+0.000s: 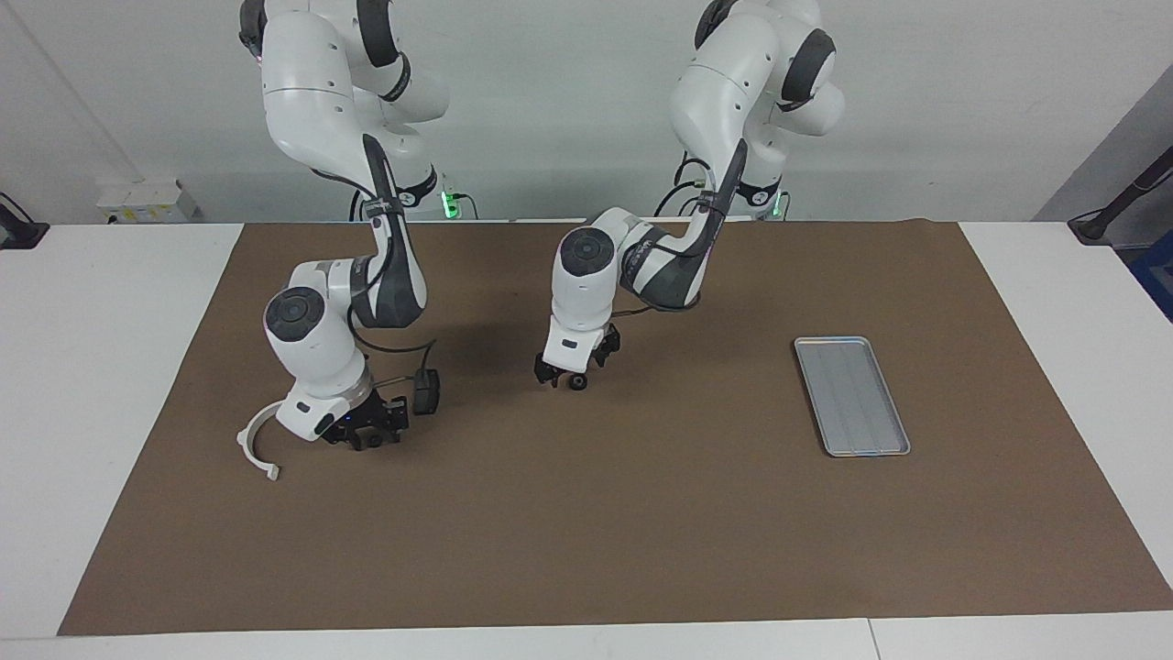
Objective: Pick bearing gear from pile to tray
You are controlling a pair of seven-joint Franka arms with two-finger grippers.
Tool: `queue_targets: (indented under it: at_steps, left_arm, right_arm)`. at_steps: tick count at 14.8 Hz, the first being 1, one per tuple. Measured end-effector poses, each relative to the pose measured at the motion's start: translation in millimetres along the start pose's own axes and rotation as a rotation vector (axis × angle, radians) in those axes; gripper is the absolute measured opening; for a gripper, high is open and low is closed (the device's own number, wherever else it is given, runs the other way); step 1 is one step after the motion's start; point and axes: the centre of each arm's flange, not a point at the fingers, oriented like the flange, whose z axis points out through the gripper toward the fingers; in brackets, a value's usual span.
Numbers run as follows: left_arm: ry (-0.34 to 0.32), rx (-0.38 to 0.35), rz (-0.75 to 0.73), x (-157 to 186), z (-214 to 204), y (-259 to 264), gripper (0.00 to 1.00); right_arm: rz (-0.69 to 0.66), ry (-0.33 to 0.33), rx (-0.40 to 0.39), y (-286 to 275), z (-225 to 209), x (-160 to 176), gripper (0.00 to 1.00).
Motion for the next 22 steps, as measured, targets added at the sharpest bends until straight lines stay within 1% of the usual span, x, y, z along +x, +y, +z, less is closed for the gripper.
queue_targets:
  at_steps: [1, 2, 3, 5, 7, 9, 11, 12, 13, 14, 15, 16, 17, 18, 20, 22]
  left_arm:
    - [0.002, -0.001, -0.002, 1.4, 2.0, -0.2, 1.00]
    - [0.005, -0.007, -0.004, 3.0, 3.3, -0.2, 1.00]
    - [0.010, -0.014, -0.007, 4.7, 3.9, -0.2, 1.00]
    - [0.014, -0.020, -0.010, 6.8, 4.2, -0.6, 0.99]
    - [0.012, -0.015, -0.010, 6.1, 6.7, -1.7, 1.00]
    - [0.009, -0.011, -0.010, 5.0, 9.5, -2.7, 0.90]
    - [0.008, -0.009, -0.008, 3.7, 10.5, -2.7, 0.89]
    - [0.008, -0.009, -0.008, 3.5, 10.7, -2.7, 0.81]
    - [0.008, -0.009, -0.008, 3.4, 10.8, -2.7, 0.81]
    - [0.008, -0.008, -0.008, 3.4, 10.8, -2.9, 0.76]
    - [0.009, -0.009, -0.008, 3.7, 8.9, -2.9, 0.66]
    - [0.011, -0.011, -0.007, 3.7, 7.0, -2.7, 0.51]
    - [0.012, -0.008, -0.007, 3.8, 5.3, -3.3, 0.40]
    - [0.013, -0.009, -0.007, 3.9, 5.1, -3.3, 0.35]
    - [0.012, -0.008, -0.008, 4.1, 5.1, -3.4, 0.35]
    - [0.003, 0.019, -0.015, 6.8, 4.2, -6.6, 0.35]
  right_arm:
    - [0.000, 0.002, 0.000, -0.1, -1.4, 0.3, 0.40]
    - [0.000, 0.002, 0.000, 0.1, -2.6, 0.5, 0.31]
    - [0.000, 0.001, 0.000, 0.3, -5.1, 1.5, 0.31]
    - [0.001, -0.002, 0.000, 1.8, -17.2, 6.6, 0.24]
    - [0.005, -0.003, 0.000, 5.7, -39.5, 15.5, 0.24]
    - [0.009, 0.002, -0.001, 9.8, -67.9, 24.9, 0.24]
    - [0.011, 0.010, -0.003, 12.4, -91.8, 32.0, 0.24]
    - [0.011, 0.015, -0.003, 12.8, -100.6, 34.5, 0.24]
    - [0.010, 0.021, -0.004, 12.9, -106.2, 36.4, 0.24]
    - [0.009, 0.026, -0.004, 12.4, -109.3, 37.8, 0.24]
    - [0.007, 0.028, -0.004, 10.9, -110.1, 38.4, 0.24]
    - [0.004, 0.028, -0.003, 8.2, -110.1, 38.9, 0.24]
    - [0.006, 0.031, -0.002, 4.8, -111.1, 39.9, 0.24]
    - [0.015, 0.034, 0.000, 1.7, -113.6, 41.3, 0.24]
    - [0.042, 0.032, 0.004, -5.8, -119.2, 43.5, 0.24]
    - [0.061, 0.036, 0.006, -19.3, -124.8, 46.8, 0.24]
